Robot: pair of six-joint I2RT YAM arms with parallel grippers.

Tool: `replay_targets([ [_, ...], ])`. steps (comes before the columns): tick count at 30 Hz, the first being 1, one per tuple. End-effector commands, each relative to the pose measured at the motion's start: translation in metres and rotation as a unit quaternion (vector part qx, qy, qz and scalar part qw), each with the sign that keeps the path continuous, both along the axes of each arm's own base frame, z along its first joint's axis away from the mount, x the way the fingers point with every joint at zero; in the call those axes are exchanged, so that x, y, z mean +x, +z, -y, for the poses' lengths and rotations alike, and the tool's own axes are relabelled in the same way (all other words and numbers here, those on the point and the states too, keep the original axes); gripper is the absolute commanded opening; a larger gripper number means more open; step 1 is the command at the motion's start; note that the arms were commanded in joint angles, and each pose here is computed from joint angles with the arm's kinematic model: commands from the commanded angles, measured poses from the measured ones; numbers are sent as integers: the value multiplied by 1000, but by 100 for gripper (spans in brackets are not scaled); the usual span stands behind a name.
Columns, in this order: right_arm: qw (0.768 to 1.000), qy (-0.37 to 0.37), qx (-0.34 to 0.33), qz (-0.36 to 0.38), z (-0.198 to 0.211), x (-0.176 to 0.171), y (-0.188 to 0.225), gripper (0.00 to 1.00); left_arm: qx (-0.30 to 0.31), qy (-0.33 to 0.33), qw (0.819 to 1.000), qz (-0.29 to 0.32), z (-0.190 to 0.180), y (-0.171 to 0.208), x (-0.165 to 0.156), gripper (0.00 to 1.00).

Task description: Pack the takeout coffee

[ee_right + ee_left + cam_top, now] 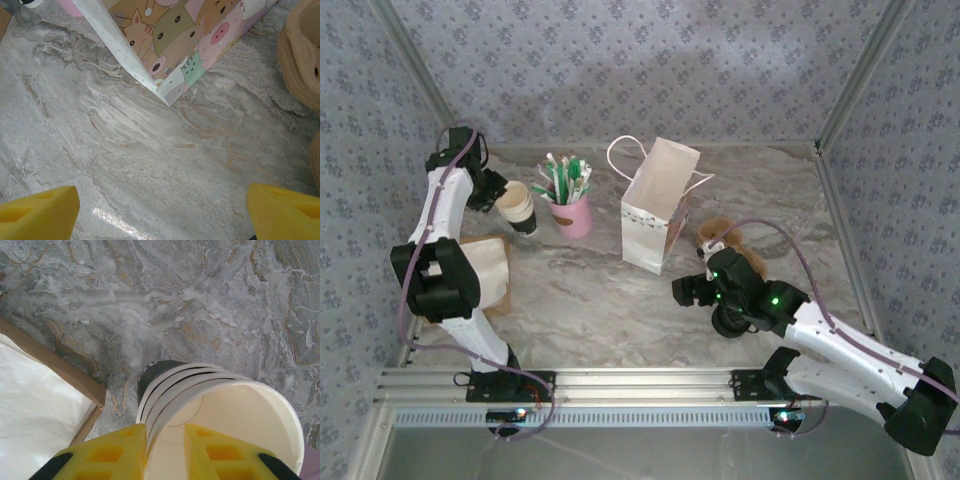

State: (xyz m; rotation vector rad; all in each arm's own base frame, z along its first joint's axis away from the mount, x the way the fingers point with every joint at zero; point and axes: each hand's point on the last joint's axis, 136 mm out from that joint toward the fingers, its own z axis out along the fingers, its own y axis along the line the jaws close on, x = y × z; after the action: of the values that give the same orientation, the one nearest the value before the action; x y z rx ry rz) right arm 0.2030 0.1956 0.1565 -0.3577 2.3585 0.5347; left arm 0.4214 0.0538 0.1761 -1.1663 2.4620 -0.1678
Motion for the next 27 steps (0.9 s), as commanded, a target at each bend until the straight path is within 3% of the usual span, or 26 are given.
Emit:
replay_targets([
  [1,1000,-5,1,-3,-1,0,-3,89,-1,-11,1000,-5,5,3,0,20],
  [11,1000,-3,-2,-5,-3,1,-5,88,2,-15,1000,-3,5,10,-1,2],
  [27,1000,1,-2,-10,-6,0,-7,88,13,-15,999,39,5,42,-8,0],
])
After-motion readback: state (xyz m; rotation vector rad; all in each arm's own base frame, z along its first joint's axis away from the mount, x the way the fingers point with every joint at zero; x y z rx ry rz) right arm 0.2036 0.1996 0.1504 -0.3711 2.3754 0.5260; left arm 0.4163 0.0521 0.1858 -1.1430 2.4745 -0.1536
